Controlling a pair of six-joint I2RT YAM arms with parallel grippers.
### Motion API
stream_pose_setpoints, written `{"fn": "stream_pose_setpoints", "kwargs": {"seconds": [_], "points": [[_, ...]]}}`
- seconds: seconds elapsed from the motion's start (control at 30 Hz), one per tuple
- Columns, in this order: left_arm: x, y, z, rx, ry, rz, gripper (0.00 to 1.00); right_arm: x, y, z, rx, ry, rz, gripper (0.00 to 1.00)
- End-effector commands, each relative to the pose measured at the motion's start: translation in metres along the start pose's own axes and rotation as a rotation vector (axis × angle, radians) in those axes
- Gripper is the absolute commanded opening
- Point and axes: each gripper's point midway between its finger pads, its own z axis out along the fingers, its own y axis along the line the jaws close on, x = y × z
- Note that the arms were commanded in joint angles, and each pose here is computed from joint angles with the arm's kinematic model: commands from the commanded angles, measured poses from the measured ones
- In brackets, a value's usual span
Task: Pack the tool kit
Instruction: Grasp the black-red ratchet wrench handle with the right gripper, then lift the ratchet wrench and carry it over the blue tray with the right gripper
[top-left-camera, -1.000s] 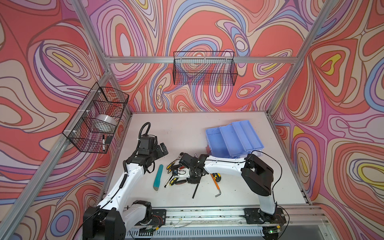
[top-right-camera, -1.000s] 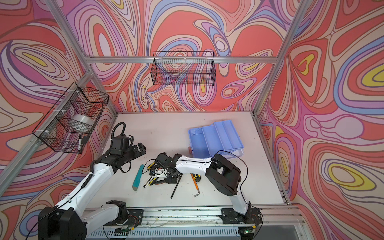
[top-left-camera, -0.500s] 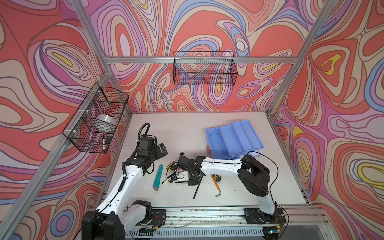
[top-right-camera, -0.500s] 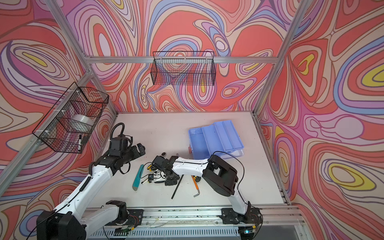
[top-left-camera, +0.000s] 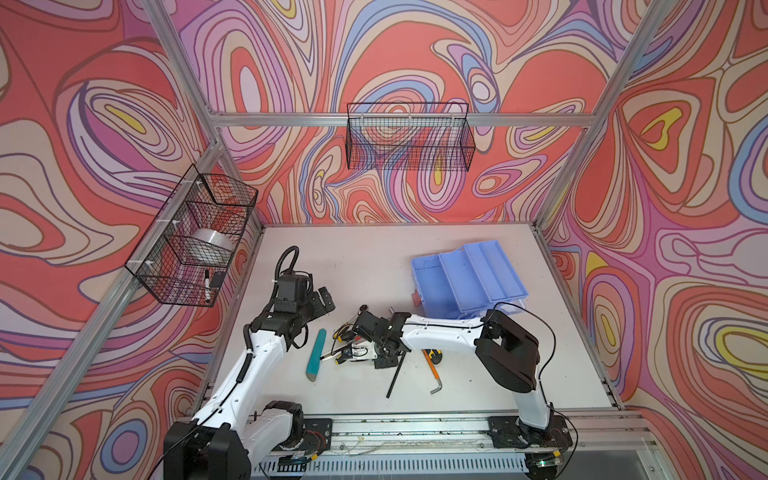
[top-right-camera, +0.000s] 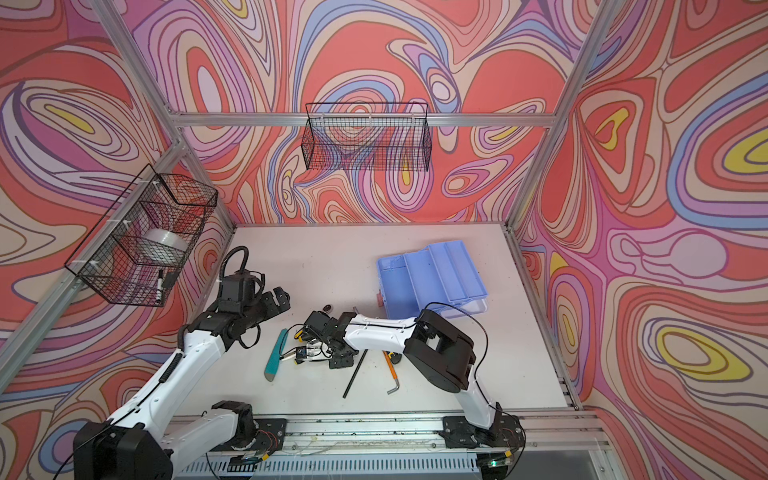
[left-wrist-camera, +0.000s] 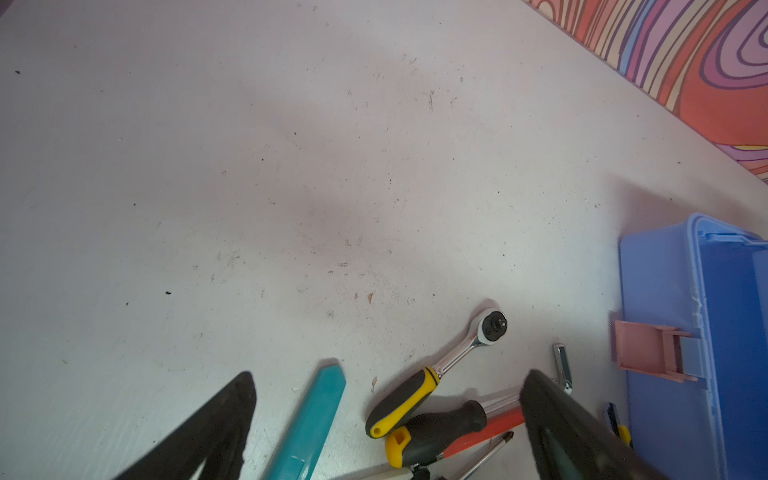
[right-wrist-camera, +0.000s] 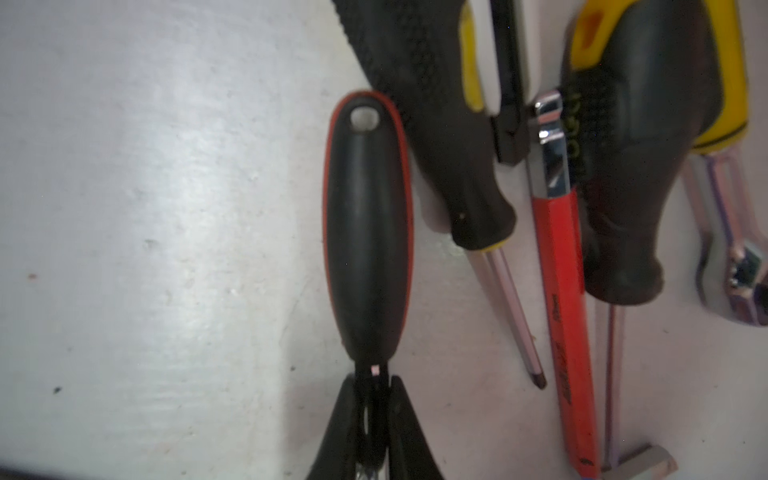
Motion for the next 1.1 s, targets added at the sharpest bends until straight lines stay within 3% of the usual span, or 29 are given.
{"fn": "stream_pose_setpoints", "kwargs": {"seconds": [0.0, 0.27, 0.7, 1.07], "points": [[0.006, 0.006, -0.003, -0.015, 0.017, 0.002, 1.0, 0.0, 0.002, -0.001, 0.008, -0.019, 0.011, 0.0], [0.011, 0.003, 0.001, -0.001, 0.053, 0.053, 1.0, -0.018, -0.009, -0.039, 0.062, -0.142, 0.056, 0.0], [0.021, -0.01, 0.011, 0.038, 0.114, 0.122, 0.99, -0.02, -0.034, -0.084, 0.147, -0.218, 0.181, 0.0], [0.05, -0.043, 0.024, 0.064, 0.214, 0.335, 0.87, 0.031, -0.118, -0.149, 0.285, -0.282, 0.522, 0.0]]}}
